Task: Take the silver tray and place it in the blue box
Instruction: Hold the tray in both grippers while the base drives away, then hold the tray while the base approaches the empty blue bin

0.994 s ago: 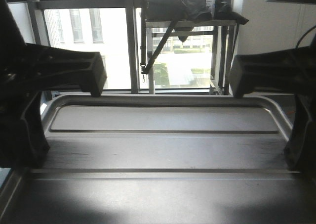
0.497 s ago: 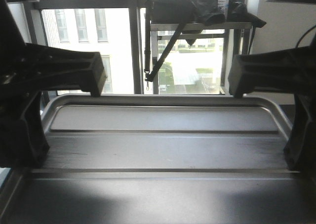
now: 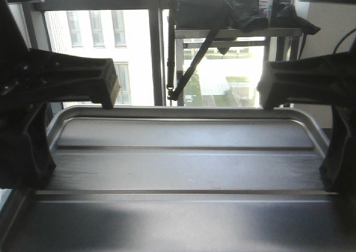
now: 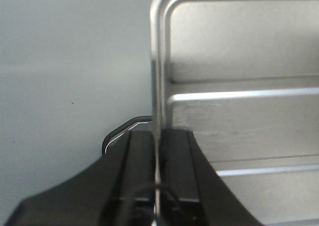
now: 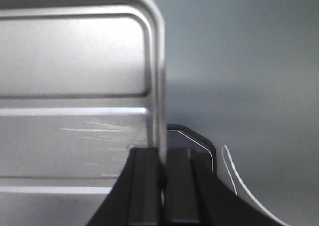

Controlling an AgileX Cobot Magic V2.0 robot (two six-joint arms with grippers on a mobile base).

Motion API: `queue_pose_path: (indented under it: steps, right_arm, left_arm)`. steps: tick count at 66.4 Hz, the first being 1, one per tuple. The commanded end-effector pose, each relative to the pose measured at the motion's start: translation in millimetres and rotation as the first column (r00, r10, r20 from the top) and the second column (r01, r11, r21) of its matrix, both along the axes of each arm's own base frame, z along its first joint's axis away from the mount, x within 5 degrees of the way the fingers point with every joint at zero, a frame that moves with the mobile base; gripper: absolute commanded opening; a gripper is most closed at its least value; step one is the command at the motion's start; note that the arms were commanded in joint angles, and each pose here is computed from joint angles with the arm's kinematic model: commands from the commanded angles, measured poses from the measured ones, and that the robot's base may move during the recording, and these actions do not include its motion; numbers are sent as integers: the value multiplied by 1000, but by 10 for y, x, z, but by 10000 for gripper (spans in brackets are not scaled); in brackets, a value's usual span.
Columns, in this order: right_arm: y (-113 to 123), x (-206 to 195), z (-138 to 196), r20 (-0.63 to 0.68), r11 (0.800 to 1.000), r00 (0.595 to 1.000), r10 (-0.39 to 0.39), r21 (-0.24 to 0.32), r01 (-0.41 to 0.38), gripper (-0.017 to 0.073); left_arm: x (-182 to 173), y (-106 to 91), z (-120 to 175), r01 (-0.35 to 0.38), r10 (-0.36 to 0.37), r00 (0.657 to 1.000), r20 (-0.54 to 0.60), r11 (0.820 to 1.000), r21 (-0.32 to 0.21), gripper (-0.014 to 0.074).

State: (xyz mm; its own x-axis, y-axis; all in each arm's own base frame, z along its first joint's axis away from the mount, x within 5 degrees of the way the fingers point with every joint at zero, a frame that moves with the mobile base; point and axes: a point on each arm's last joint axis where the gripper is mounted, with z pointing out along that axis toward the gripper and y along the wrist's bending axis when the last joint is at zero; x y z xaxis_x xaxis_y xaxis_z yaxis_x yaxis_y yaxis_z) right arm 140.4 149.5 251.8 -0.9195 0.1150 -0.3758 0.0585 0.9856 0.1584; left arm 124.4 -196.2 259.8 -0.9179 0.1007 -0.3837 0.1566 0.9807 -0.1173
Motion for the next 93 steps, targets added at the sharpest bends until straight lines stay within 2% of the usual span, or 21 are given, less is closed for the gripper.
queue_pose_path:
  steps: [1,93]
  right_arm:
    - [1,35,134,68,999,998,14,34,-16,59]
    - [0,34,133,68,999,998,14,33,-16,59]
  left_arm:
    - [4,-6,135,18,-16,999,46,999,-37,-15]
    - [3,-6,135,17,-16,999,45,999,-36,-15]
